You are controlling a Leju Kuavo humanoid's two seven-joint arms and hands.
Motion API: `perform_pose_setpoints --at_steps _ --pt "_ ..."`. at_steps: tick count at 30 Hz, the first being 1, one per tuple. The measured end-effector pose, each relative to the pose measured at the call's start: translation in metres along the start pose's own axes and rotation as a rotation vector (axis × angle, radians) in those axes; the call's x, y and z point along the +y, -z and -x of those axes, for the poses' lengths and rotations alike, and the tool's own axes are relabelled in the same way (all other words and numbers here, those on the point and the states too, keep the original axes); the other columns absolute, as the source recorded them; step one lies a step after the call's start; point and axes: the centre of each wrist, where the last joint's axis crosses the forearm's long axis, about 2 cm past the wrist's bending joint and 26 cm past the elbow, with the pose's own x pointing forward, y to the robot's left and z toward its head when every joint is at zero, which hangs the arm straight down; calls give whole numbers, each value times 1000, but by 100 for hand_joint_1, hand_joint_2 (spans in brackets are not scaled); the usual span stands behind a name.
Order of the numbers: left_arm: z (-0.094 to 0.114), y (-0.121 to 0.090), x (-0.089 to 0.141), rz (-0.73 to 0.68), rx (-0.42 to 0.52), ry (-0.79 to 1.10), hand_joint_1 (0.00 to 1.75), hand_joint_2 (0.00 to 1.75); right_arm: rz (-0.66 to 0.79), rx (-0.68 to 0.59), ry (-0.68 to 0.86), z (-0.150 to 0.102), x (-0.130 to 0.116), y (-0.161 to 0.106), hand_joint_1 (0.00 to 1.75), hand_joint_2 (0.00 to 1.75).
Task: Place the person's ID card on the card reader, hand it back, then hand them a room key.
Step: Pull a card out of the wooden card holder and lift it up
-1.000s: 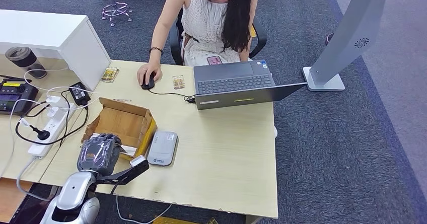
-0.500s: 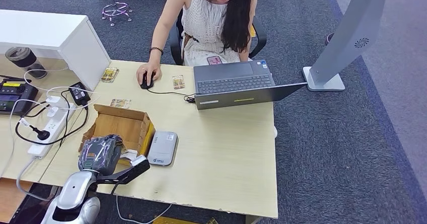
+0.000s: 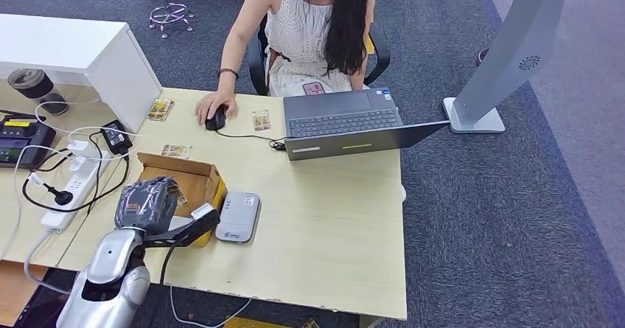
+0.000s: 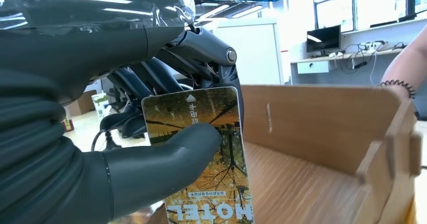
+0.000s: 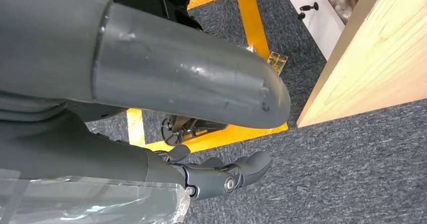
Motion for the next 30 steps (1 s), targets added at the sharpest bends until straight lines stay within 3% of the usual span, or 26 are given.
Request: perform_pose_setpoints --at_steps 10,18,30 --pt "-18 43 31 -56 -40 -2 175 175 -5 -4 -5 -3 1 2 0 0" --pt "-45 86 76 -107 -102 -25 175 175 -14 -6 -15 -6 3 4 0 0" --pt "-56 95 90 -139 -136 -28 175 175 -15 -5 -15 -6 3 4 0 0"
